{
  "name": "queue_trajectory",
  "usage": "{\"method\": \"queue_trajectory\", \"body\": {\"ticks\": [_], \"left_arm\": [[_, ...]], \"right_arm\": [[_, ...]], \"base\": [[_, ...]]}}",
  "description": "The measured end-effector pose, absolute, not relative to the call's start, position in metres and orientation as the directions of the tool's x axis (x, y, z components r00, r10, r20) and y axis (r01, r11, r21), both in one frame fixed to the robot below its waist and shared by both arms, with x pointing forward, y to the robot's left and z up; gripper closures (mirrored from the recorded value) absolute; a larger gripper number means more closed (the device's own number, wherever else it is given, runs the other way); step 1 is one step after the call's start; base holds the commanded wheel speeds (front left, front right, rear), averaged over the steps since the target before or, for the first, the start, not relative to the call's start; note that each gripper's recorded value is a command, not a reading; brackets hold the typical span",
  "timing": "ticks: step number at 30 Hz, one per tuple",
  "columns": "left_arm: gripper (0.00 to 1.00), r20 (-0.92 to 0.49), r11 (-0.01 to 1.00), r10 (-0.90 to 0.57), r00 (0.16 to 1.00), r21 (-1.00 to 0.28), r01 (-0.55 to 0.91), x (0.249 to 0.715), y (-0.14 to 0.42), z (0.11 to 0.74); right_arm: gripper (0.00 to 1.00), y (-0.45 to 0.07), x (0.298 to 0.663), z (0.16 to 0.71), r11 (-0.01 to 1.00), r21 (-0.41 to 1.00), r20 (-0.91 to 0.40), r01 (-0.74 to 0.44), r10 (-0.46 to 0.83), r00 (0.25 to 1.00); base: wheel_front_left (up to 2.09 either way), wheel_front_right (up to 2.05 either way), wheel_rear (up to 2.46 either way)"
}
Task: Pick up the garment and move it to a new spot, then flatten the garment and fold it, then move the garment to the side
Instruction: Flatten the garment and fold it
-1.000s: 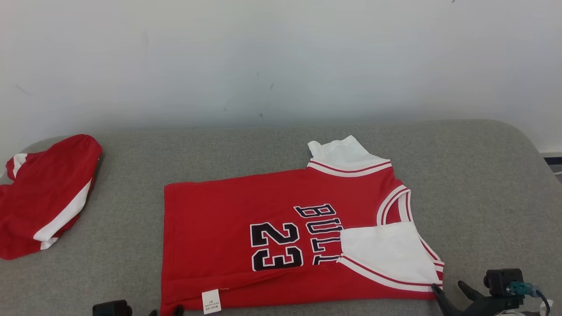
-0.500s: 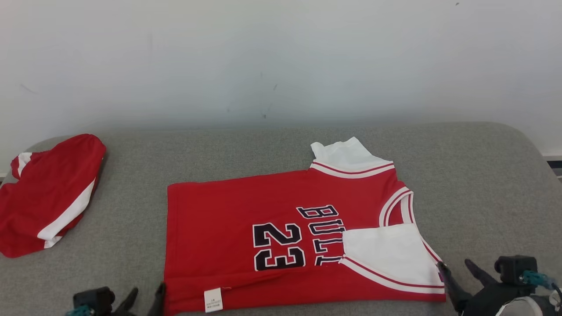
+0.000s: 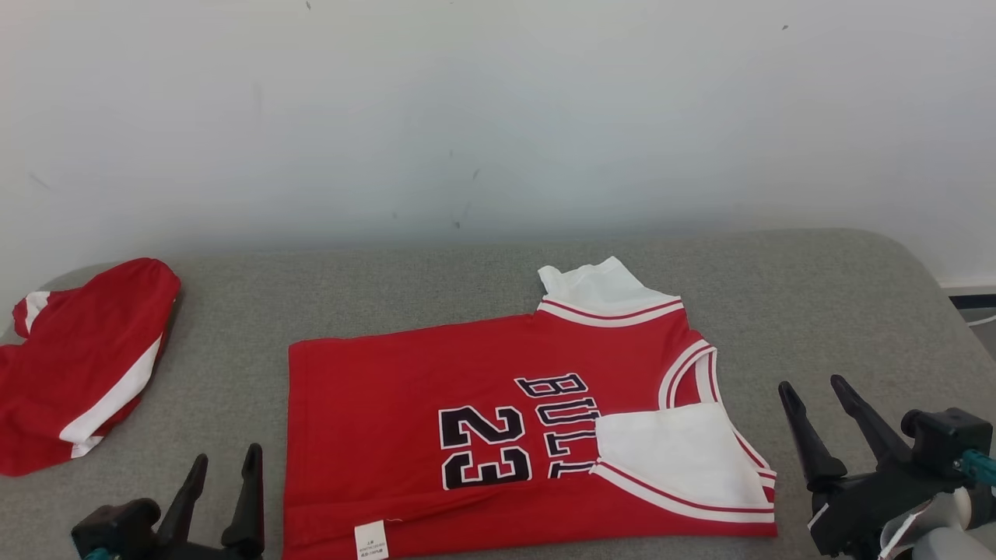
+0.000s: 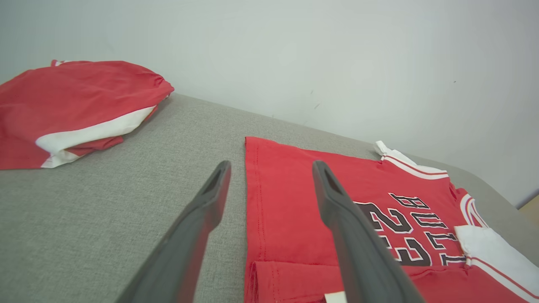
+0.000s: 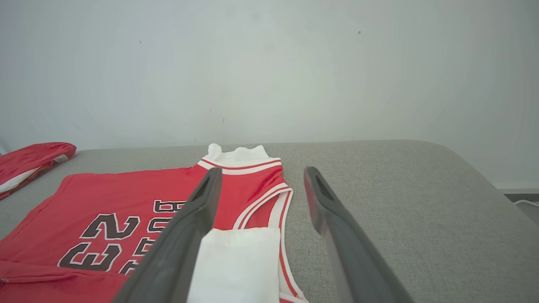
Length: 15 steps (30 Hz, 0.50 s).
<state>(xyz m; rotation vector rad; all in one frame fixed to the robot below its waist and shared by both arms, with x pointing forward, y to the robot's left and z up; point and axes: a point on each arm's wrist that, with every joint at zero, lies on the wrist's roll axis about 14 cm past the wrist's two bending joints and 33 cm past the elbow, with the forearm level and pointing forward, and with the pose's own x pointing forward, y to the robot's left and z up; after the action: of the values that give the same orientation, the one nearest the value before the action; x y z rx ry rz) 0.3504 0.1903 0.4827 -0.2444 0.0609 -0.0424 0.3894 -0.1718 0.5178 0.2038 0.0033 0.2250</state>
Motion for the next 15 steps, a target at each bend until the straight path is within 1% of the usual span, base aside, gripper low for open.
{"method": "queue_trajectory", "body": {"ticks": [4,11,15], "left_arm": [[0.0,-0.037,0.976,-0.032,0.999,-0.216,0.023,0.343,0.191,0.486],[0.0,-0.013,0.976,-0.018,1.0,-0.215,0.015,0.335,0.193,0.492],[0.0,0.005,0.974,-0.02,1.0,-0.226,0.02,0.337,0.191,0.498]], "right_arm": [[0.0,-0.178,0.381,0.521,0.961,0.194,0.037,-0.197,0.193,0.98],[0.0,-0.194,0.371,0.519,0.971,0.191,0.037,-0.143,0.138,0.99],[0.0,-0.192,0.37,0.517,0.97,0.197,0.032,-0.143,0.14,0.99]], "base": [[0.0,0.0,0.0],[0.0,0.0,0.0],[0.0,0.0,0.0]]}}
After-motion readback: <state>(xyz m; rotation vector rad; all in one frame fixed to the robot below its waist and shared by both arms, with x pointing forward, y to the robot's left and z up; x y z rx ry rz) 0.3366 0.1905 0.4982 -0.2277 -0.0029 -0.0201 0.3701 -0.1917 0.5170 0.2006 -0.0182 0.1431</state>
